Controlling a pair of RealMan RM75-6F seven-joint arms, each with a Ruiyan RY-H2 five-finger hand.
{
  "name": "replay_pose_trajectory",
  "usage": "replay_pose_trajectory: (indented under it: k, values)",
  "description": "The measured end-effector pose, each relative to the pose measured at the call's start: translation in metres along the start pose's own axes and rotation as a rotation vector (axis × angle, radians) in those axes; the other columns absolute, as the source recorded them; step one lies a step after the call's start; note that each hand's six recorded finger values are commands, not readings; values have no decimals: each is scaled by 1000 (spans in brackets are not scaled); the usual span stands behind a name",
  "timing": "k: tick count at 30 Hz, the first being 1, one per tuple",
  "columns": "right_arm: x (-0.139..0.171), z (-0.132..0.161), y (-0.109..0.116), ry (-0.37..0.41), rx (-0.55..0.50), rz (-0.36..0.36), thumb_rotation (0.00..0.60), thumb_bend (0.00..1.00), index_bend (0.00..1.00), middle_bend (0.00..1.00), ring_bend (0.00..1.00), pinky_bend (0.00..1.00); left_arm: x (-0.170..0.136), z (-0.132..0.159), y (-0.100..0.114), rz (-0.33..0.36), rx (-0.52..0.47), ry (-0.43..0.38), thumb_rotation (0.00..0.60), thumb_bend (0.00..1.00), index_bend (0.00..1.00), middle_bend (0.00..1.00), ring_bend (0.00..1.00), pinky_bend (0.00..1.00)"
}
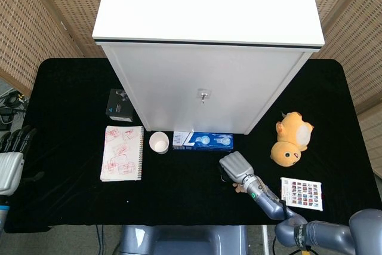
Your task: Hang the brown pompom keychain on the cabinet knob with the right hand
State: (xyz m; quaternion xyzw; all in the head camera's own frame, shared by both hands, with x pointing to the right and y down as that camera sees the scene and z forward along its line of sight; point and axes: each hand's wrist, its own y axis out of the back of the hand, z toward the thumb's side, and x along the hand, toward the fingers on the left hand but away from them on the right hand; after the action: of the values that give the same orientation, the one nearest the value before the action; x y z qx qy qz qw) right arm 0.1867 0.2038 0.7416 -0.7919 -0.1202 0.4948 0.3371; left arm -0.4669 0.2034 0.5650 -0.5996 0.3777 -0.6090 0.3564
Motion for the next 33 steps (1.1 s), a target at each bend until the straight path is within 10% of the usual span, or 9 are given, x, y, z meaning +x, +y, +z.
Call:
replay_pose_trajectory:
  k: [33]
  values:
    - [90,7,174,233,361,-621,600,654,685,961,964,1000,-2,-1,3,12,-10,1,600,0,0,0,0,0]
